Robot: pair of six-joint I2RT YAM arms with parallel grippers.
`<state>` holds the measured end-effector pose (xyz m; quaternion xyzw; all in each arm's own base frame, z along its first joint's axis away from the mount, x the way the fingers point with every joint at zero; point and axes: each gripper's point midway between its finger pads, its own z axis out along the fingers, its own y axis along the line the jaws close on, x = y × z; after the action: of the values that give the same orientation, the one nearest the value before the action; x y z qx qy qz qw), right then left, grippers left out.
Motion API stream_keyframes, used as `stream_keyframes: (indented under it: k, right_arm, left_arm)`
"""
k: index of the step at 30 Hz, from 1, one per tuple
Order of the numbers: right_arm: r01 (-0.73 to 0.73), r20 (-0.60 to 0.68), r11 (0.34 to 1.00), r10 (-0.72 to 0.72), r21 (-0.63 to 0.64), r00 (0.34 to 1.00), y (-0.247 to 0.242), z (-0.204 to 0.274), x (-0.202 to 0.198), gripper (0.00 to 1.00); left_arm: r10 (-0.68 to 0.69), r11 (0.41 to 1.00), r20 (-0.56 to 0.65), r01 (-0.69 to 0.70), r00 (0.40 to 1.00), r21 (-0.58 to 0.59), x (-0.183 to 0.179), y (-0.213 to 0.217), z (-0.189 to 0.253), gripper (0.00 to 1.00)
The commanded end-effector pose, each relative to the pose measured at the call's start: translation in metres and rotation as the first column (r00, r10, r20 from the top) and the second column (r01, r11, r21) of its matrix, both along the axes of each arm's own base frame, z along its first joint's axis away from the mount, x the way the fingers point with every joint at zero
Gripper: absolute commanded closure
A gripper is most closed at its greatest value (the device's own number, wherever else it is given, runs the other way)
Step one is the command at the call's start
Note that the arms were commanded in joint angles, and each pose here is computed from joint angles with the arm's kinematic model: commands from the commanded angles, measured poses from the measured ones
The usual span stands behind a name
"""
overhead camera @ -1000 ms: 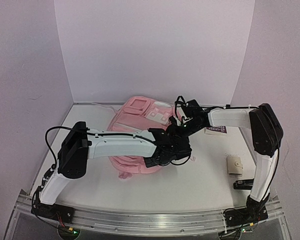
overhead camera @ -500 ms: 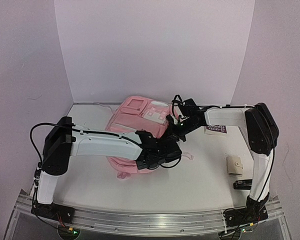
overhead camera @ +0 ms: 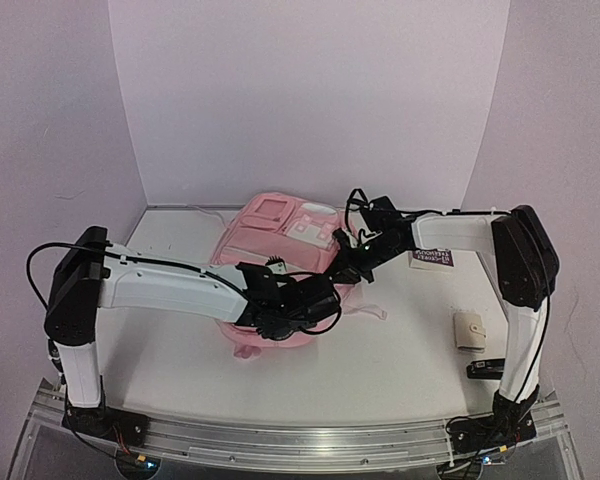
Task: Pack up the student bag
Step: Unzip the student bag at the center of the board.
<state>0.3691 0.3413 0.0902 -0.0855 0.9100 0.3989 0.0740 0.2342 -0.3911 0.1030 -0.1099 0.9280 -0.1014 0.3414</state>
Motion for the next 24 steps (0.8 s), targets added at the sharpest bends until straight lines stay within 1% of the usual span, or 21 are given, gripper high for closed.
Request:
stream_keyframes:
  k: [1,3,6,10,13,15,16,18,19,20,21,23,24]
  right_arm:
    - [0.213,0.204,0.964,-0.179,-0.159,0.962,-0.074,0.005,0.065,1.00]
    - [0.223,0.230,0.960,-0.182,-0.167,0.956,-0.077,0.010,0.071,1.00]
    - [0.239,0.266,0.955,-0.187,-0.179,0.946,-0.081,0.016,0.081,1.00]
    - [0.256,0.299,0.951,-0.198,-0.171,0.934,-0.079,0.027,0.097,1.00]
    - [0.258,0.326,0.953,-0.197,-0.157,0.925,-0.076,0.039,0.105,1.00]
    - [0.235,0.333,0.963,-0.181,-0.129,0.925,-0.072,0.052,0.105,0.99]
    - [0.210,0.327,0.972,-0.166,-0.103,0.930,-0.067,0.060,0.100,0.95]
    - [0.171,0.303,0.983,-0.144,-0.065,0.942,-0.063,0.071,0.087,0.62]
    - [0.153,0.292,0.987,-0.132,-0.049,0.947,-0.061,0.074,0.079,0.49]
    - [0.134,0.285,0.990,-0.118,-0.035,0.951,-0.061,0.078,0.071,0.43]
    - [0.116,0.284,0.993,-0.106,-0.019,0.953,-0.061,0.085,0.063,0.39]
    - [0.066,0.268,0.998,-0.068,0.015,0.961,-0.059,0.092,0.045,0.33]
    - [0.041,0.254,0.999,-0.048,0.035,0.966,-0.057,0.095,0.035,0.32]
  left_arm:
    - [-0.023,0.985,-0.046,0.030,0.999,0.169,-0.024,0.059,0.012,1.00]
    - [-0.058,0.984,-0.056,0.067,0.997,0.163,-0.027,0.062,0.010,1.00]
    - [-0.168,0.975,-0.056,0.175,0.984,0.139,-0.032,0.058,0.010,1.00]
    - [-0.354,0.932,-0.023,0.354,0.935,0.073,-0.038,0.031,0.017,1.00]
    - [-0.434,0.901,0.019,0.433,0.901,0.040,-0.037,0.010,0.024,1.00]
    - [-0.451,0.893,0.046,0.450,0.891,0.032,-0.034,0.000,0.028,1.00]
    - [-0.458,0.889,0.059,0.457,0.887,0.030,-0.032,-0.004,0.030,1.00]
    - [-0.459,0.888,0.093,0.461,0.883,0.009,-0.027,-0.012,0.037,1.00]
    - [-0.459,0.886,0.108,0.463,0.882,-0.010,-0.024,-0.015,0.040,1.00]
    - [-0.458,0.885,0.123,0.465,0.880,-0.033,-0.021,-0.017,0.043,1.00]
    - [-0.456,0.883,0.136,0.466,0.880,-0.056,-0.016,-0.019,0.045,1.00]
    - [-0.457,0.875,0.156,0.474,0.876,-0.098,-0.009,-0.022,0.049,1.00]
    - [-0.456,0.871,0.164,0.477,0.875,-0.117,-0.005,-0.023,0.051,1.00]
